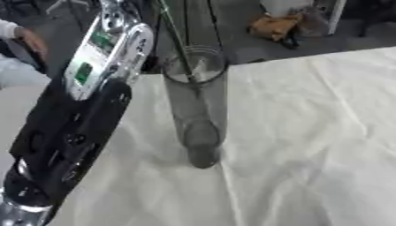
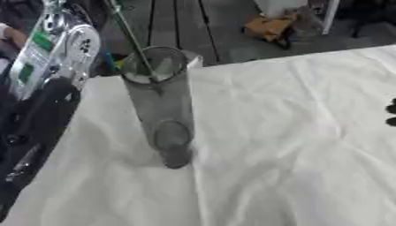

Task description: Arrange flowers into the vase.

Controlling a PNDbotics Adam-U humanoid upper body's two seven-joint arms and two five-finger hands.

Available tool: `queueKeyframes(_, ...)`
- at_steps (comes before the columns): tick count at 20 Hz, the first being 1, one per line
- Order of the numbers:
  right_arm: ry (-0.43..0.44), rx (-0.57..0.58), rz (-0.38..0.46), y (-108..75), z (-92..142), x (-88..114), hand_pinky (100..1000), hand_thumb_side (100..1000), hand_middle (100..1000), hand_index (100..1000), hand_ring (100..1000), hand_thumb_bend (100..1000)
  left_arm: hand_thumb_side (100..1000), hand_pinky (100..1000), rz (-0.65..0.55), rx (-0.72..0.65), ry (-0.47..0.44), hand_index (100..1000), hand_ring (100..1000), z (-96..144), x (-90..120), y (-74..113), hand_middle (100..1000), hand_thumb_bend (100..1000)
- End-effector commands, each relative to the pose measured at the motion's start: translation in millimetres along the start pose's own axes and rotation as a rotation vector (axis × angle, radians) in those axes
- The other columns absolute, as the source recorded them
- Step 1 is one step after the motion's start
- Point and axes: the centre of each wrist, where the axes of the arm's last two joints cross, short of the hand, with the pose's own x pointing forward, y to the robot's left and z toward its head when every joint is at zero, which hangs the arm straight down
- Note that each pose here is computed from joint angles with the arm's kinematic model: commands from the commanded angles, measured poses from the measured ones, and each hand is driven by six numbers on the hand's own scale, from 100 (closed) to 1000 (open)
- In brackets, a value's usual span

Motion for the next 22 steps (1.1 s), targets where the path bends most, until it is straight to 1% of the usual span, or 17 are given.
queueKeyframes(1, -0.031, -0.002, 0.013, -3.9, -5, 6, 573, 1000, 613, 819, 645, 100, 610, 100, -0.009, 0.003, -0.037, 100, 100, -4, 5, 1.2, 100, 136)
queueKeyframes(4, -0.031, -0.002, 0.013, -3.8, -6, 6, 573, 1000, 613, 819, 645, 100, 612, 100, -0.015, 0.007, -0.038, 100, 100, -5, 1, 2.3, 100, 145)
queueKeyframes(8, -0.030, -0.003, 0.012, -3.5, -6, 6, 573, 1000, 613, 819, 645, 100, 598, 100, -0.021, 0.029, -0.029, 100, 100, -6, -7, 4.4, 100, 202)
queueKeyframes(10, -0.030, -0.003, 0.012, -3.4, -6, 6, 573, 1000, 613, 819, 645, 100, 598, 100, -0.019, 0.041, -0.030, 100, 100, -7, -10, 5.3, 100, 202)
queueKeyframes(12, -0.028, -0.005, 0.014, -3.7, -5, 6, 572, 1000, 612, 819, 645, 100, 625, 100, -0.023, 0.047, -0.034, 113, 100, -7, -13, 7.0, 100, 338)
queueKeyframes(14, -0.027, -0.006, 0.015, -3.7, -5, 6, 572, 1000, 612, 819, 644, 100, 664, 100, -0.036, 0.046, -0.036, 138, 100, -8, -15, 8.5, 100, 367)
queueKeyframes(15, -0.026, -0.006, 0.015, -3.7, -5, 6, 572, 1000, 611, 819, 644, 100, 686, 100, -0.050, 0.047, -0.037, 149, 100, -8, -16, 9.5, 100, 362)
queueKeyframes(18, -0.025, -0.006, 0.015, -3.8, -5, 6, 572, 1000, 611, 819, 644, 100, 716, 100, -0.100, 0.056, -0.029, 163, 100, -8, -19, 12.3, 100, 335)
queueKeyframes(20, -0.024, -0.007, 0.015, -3.9, -5, 6, 572, 1000, 611, 819, 645, 100, 756, 100, -0.132, 0.067, -0.020, 194, 100, -8, -21, 13.8, 100, 296)
queueKeyframes(22, -0.024, -0.008, 0.015, -4.0, -5, 6, 573, 1000, 611, 819, 645, 100, 775, 100, -0.159, 0.077, -0.005, 209, 100, -8, -23, 14.7, 100, 264)
